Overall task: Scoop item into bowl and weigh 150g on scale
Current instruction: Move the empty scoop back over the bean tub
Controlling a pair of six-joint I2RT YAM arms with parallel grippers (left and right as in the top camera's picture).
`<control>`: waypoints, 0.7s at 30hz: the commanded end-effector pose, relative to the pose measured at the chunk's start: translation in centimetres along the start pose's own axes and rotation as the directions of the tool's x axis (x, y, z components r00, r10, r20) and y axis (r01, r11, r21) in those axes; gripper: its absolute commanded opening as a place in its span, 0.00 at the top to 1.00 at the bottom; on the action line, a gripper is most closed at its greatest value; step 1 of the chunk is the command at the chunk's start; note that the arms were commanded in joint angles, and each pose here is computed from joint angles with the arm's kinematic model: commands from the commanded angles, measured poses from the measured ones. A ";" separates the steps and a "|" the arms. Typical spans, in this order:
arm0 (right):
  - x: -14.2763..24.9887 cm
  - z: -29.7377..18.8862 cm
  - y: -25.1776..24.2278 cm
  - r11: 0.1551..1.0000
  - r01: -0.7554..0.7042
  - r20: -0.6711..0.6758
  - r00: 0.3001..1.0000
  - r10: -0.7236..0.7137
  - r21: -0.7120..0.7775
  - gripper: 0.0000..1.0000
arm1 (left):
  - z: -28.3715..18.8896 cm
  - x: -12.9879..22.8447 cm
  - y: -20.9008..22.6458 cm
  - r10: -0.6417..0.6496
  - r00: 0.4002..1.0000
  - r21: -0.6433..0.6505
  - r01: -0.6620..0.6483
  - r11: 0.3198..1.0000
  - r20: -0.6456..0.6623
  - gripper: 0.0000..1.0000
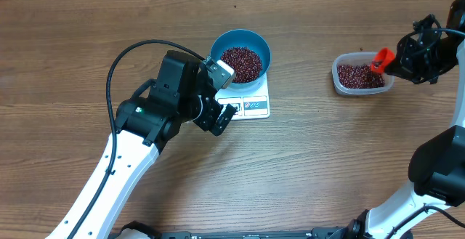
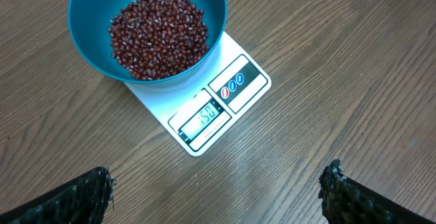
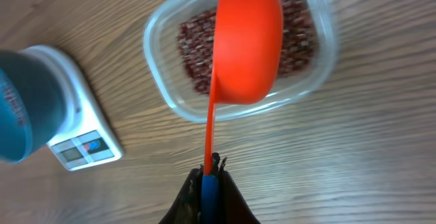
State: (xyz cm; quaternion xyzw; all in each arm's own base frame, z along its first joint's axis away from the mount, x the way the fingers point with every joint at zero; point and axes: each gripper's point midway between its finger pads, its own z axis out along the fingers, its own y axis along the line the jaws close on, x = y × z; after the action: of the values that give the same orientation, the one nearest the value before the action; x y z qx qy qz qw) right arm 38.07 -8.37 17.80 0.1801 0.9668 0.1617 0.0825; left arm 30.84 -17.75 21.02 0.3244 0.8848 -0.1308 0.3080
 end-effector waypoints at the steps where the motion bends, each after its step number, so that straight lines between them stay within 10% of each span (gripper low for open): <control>1: -0.4 -1.1 -0.4 0.992 -0.030 0.056 0.998 0.023 0.122 0.96 | -0.7 -0.9 0.0 -0.007 1.000 -0.004 0.007 1.000 0.029 0.00; 13: -0.2 -0.3 1.7 0.801 0.062 0.096 0.984 -0.148 0.595 0.96 | -0.7 -0.9 0.0 -0.007 1.000 -0.004 0.007 1.000 0.029 0.00; 21: 0.5 0.0 2.7 0.815 0.010 0.120 0.988 -0.098 0.579 0.96 | -0.7 -0.9 0.0 -0.007 1.000 -0.004 0.007 1.000 0.029 0.00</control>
State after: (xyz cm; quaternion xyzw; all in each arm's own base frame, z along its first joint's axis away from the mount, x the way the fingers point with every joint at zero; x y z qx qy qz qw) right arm 38.99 -5.52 17.60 0.1367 0.9751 -0.1536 0.0825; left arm 30.84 -17.76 21.02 0.3243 0.8848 -0.1310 0.3079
